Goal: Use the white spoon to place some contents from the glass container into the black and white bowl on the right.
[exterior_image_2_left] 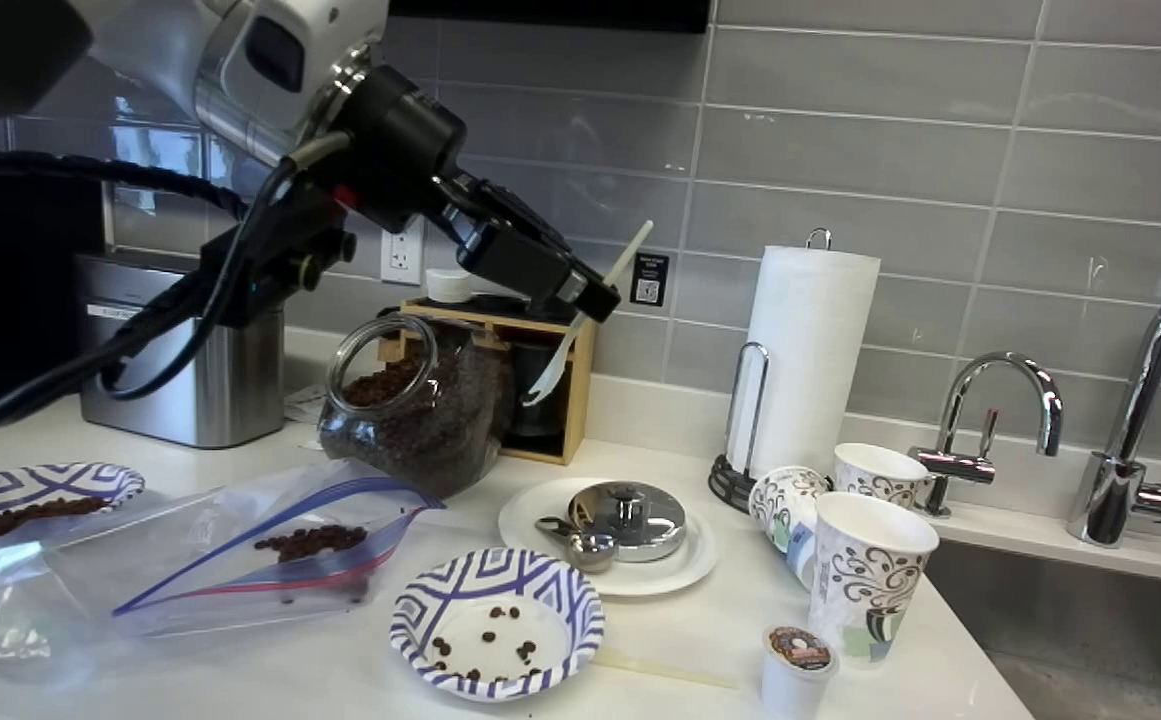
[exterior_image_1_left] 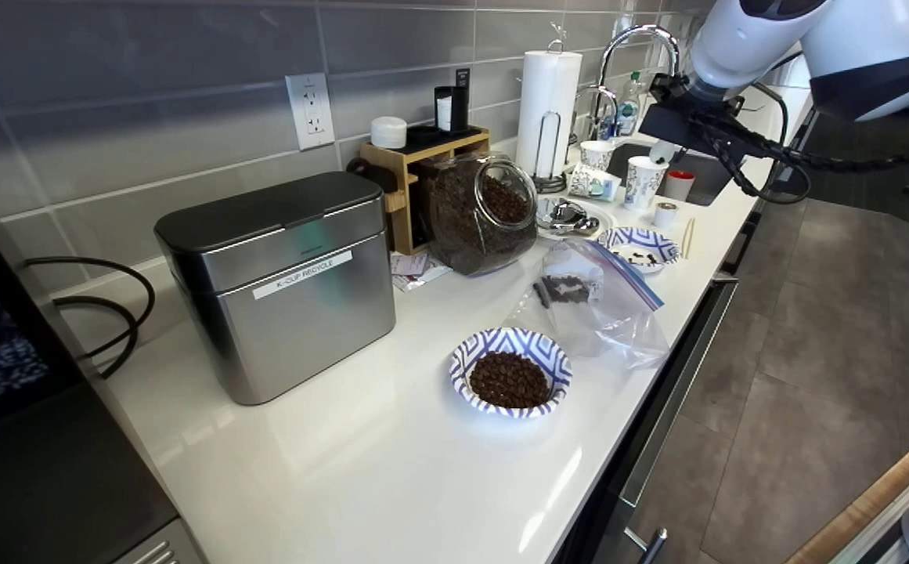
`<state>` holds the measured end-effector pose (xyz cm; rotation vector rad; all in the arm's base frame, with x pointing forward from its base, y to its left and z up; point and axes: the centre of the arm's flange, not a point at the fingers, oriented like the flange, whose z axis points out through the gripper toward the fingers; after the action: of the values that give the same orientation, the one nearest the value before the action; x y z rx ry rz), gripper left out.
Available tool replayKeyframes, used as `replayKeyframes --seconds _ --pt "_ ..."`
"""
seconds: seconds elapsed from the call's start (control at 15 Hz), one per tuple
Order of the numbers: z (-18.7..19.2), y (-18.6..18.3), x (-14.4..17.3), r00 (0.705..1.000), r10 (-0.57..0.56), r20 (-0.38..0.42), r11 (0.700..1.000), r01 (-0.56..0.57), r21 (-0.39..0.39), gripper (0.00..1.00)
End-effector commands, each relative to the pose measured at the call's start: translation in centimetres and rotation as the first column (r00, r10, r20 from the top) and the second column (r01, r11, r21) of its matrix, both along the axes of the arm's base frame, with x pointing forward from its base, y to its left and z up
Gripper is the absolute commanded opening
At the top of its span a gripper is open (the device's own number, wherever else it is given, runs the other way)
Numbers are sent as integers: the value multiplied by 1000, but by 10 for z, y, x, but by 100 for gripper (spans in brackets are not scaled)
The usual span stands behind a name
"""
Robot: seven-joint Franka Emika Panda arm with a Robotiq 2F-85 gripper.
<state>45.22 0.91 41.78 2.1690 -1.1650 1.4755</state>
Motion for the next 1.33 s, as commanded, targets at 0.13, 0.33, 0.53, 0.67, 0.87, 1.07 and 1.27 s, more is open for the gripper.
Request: replayKeyframes --seconds 0.13,0.33,0.53,0.67,0.87,1.07,1.27 --pt "6 10 -12 996 65 69 986 -53 -157 3" --pt "11 20 -16 990 110 87 966 -86 -243 3" --pt "14 30 -19 987 123 105 948 -86 -307 3" --pt "14 35 -19 986 127 112 940 -84 -330 3" --pt "12 34 -19 987 116 108 946 -76 -316 3" --pt "-2 14 -8 996 72 45 980 -62 -189 3" --pt "-9 -8 -5 999 52 5 998 -52 -35 3"
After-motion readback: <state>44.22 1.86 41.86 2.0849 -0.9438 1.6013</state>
